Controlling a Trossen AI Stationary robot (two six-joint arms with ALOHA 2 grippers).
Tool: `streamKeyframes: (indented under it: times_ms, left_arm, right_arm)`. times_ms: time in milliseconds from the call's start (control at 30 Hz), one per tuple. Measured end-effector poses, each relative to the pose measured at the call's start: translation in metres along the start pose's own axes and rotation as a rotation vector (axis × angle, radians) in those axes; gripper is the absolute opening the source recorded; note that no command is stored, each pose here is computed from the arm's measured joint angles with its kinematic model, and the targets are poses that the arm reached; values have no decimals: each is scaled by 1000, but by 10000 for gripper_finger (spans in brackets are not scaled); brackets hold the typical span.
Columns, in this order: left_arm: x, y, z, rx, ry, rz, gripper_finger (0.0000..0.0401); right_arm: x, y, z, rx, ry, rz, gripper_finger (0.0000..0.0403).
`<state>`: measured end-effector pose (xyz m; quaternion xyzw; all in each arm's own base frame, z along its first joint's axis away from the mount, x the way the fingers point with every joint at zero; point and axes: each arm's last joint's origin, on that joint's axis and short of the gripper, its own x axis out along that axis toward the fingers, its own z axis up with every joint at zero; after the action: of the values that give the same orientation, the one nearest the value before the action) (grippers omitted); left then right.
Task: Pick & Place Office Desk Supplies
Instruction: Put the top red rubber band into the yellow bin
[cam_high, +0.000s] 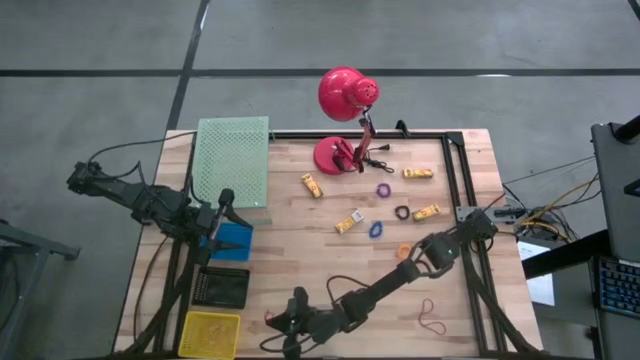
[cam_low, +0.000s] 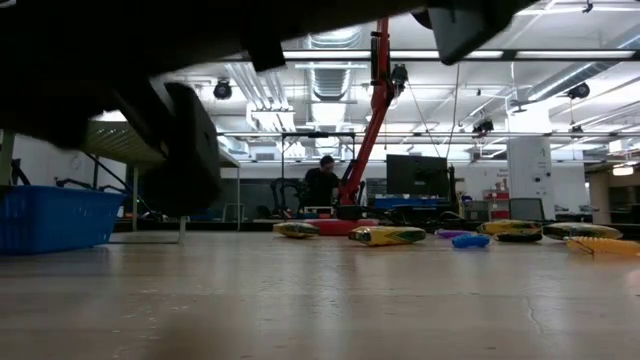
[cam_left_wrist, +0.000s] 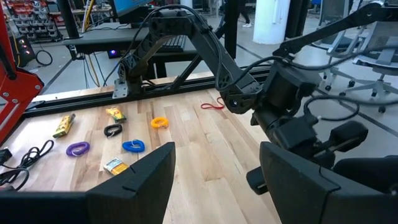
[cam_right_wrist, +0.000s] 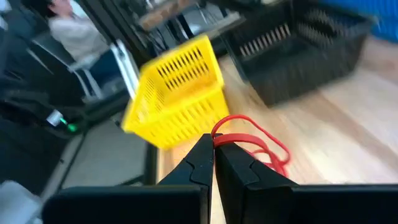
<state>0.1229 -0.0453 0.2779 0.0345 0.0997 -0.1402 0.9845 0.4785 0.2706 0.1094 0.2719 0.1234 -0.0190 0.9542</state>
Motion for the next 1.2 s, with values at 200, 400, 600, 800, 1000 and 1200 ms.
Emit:
streamKeyframes:
  times_ms: [200, 400, 600, 800, 1000, 1200]
  left_arm:
    - [0, 0, 0, 0, 0, 0, 241]
    - [0, 0, 0, 0, 0, 0, 241]
    - [0, 0, 0, 0, 0, 0, 240]
    - [0, 0, 0, 0, 0, 0, 241]
    - [0, 0, 0, 0, 0, 1, 240]
    - [0, 0, 0, 0, 0, 1, 240]
  right_arm:
    - [-1, -5, -6, -29, 62, -44, 9]
    - [-1, -7, -10, 0, 107, -50, 9]
    - [-1, -8, -11, 38, 132, -47, 9]
    - [-1, -9, -12, 29, 142, -56, 9]
    - [-1, -10, -13, 30, 148, -63, 9]
    - [-2, -16, -14, 98, 228, -113, 9]
